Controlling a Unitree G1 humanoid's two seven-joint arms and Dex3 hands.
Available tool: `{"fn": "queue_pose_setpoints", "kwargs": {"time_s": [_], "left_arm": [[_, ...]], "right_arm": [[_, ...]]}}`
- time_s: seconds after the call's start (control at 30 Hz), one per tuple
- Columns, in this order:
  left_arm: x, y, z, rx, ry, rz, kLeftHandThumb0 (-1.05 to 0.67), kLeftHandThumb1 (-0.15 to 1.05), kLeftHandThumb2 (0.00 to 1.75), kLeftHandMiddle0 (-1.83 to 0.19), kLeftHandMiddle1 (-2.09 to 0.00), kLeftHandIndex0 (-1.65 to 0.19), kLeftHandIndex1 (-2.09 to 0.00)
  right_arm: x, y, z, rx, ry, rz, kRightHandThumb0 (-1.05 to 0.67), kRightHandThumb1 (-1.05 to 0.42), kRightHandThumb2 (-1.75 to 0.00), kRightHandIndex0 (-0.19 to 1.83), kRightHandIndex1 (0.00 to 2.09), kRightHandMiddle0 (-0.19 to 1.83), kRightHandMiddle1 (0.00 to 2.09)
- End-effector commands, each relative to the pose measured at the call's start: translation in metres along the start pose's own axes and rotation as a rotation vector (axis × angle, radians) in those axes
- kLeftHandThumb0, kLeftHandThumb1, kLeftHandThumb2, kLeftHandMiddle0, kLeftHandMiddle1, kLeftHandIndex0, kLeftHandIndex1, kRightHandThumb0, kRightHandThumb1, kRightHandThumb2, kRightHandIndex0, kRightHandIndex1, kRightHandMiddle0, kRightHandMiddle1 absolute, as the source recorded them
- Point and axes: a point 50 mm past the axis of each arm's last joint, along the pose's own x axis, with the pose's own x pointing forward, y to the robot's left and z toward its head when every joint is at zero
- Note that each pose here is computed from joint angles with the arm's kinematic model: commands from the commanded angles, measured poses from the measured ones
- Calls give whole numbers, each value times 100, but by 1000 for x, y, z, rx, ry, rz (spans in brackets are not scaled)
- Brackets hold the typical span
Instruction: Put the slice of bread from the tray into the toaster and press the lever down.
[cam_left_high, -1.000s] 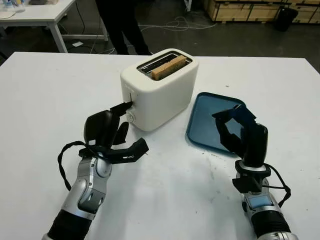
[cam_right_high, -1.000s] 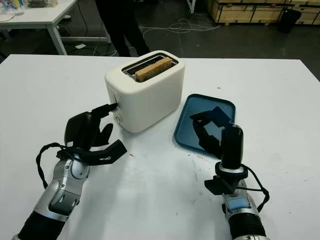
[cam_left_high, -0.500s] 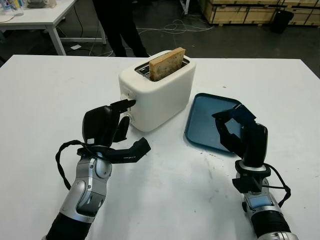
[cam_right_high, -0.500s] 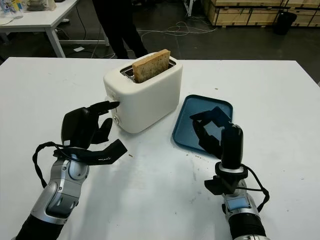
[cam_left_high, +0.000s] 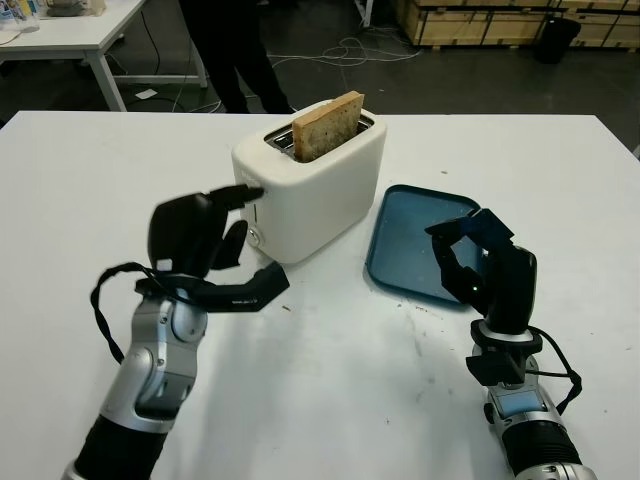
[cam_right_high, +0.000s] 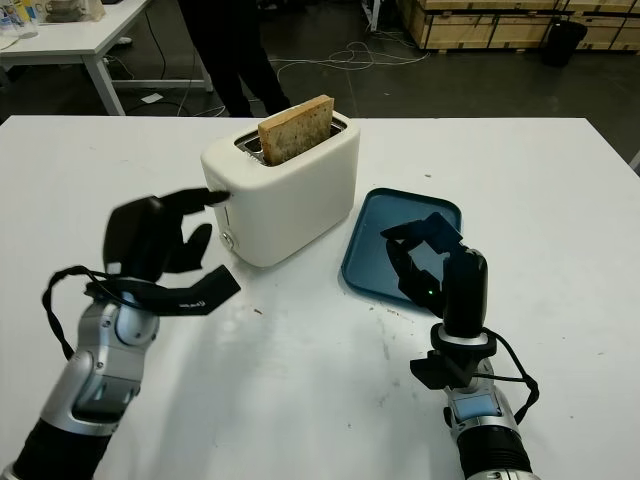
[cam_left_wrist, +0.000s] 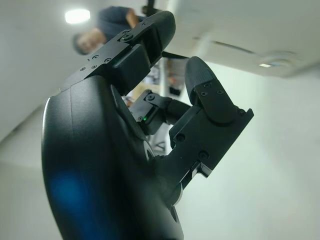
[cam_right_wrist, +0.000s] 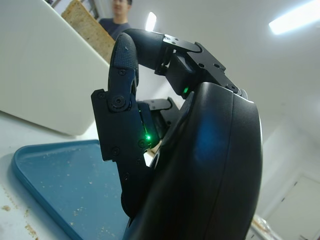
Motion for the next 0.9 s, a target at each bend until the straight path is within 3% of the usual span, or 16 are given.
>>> {"fn": "queue_pose_setpoints", "kwargs": {"time_s": [0.0,0.03,0.13,0.23,0.47,0.87], "left_arm": [[6,17,4,35,-38,54,-19,38,119,-93,-175,-94,-4],[8,22,5,46,-51,72,-22,42,112,-91,-175,-95,-4],[16,37,5,88,-83,122,-26,76,45,-91,-169,-102,-3],[25,41,1,129,-65,121,-28,86,16,-96,-162,-106,-2],[39,34,-9,178,-55,34,-27,88,4,-108,-146,-111,-2],[46,25,-11,204,-86,-145,-26,89,2,-103,-153,-111,-1]], "right_arm": [[3,-1,1,0,-8,-4,-46,-92,-36,63,168,61,120],[3,-1,1,-2,-6,-3,-46,-92,-36,63,168,61,120],[2,0,1,-1,-7,-2,-46,-92,-36,64,169,61,120],[2,0,1,3,-10,-4,-45,-92,-36,64,169,60,120],[2,-1,1,-3,-11,-10,-45,-92,-36,63,169,60,121],[2,-1,2,-7,-9,-14,-45,-92,-37,64,169,60,121]]}}
